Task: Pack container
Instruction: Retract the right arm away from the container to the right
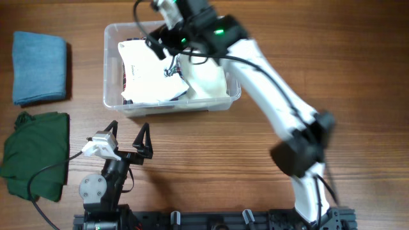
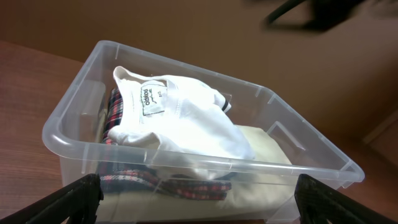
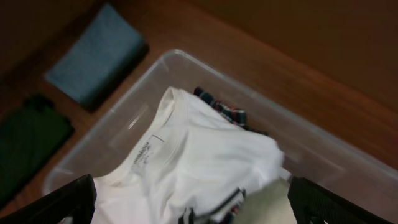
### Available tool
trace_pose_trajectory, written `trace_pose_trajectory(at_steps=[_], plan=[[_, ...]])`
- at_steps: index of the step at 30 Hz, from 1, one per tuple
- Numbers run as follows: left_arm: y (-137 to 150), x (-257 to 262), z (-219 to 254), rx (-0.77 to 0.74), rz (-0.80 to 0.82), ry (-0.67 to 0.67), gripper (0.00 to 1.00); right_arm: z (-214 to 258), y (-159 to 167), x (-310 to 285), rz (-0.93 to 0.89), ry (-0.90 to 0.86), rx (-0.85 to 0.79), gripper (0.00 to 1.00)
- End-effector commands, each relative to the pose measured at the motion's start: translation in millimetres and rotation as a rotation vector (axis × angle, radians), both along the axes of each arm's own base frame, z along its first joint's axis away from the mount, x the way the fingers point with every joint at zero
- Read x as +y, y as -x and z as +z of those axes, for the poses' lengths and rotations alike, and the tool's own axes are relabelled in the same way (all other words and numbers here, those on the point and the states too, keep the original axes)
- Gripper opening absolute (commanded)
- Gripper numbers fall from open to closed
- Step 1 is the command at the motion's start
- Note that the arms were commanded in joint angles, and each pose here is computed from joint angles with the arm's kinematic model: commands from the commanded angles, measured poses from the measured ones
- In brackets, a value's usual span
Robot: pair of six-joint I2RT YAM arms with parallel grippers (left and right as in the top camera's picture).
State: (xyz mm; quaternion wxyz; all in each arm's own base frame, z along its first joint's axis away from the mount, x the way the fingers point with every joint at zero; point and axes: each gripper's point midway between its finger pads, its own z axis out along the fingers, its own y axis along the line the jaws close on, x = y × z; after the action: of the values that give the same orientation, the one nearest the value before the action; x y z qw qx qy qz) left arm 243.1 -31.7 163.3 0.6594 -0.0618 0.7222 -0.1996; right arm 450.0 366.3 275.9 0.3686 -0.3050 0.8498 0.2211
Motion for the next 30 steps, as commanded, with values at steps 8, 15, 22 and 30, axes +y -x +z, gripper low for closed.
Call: trace_pose_trajectory(at_steps=[8, 15, 22, 30], plan=[[0, -1, -3, 0.008, -0.002, -0.001, 1.00, 47, -35, -257, -0.671, -0.070, 0.185, 1.00], [0, -1, -3, 0.008, -0.002, -0.001, 1.00, 27, -22, -427, -1.046, -0.051, 0.289, 1.00], [0, -1, -3, 0.008, -0.003, -0.001, 1.00, 19, 14, -526, -1.272, -0.066, 0.343, 1.00], [2, -10, 4, -0.017, -0.060, 0.000, 1.00, 15, 27, -543, -1.315, -0.066, 0.378, 1.00]])
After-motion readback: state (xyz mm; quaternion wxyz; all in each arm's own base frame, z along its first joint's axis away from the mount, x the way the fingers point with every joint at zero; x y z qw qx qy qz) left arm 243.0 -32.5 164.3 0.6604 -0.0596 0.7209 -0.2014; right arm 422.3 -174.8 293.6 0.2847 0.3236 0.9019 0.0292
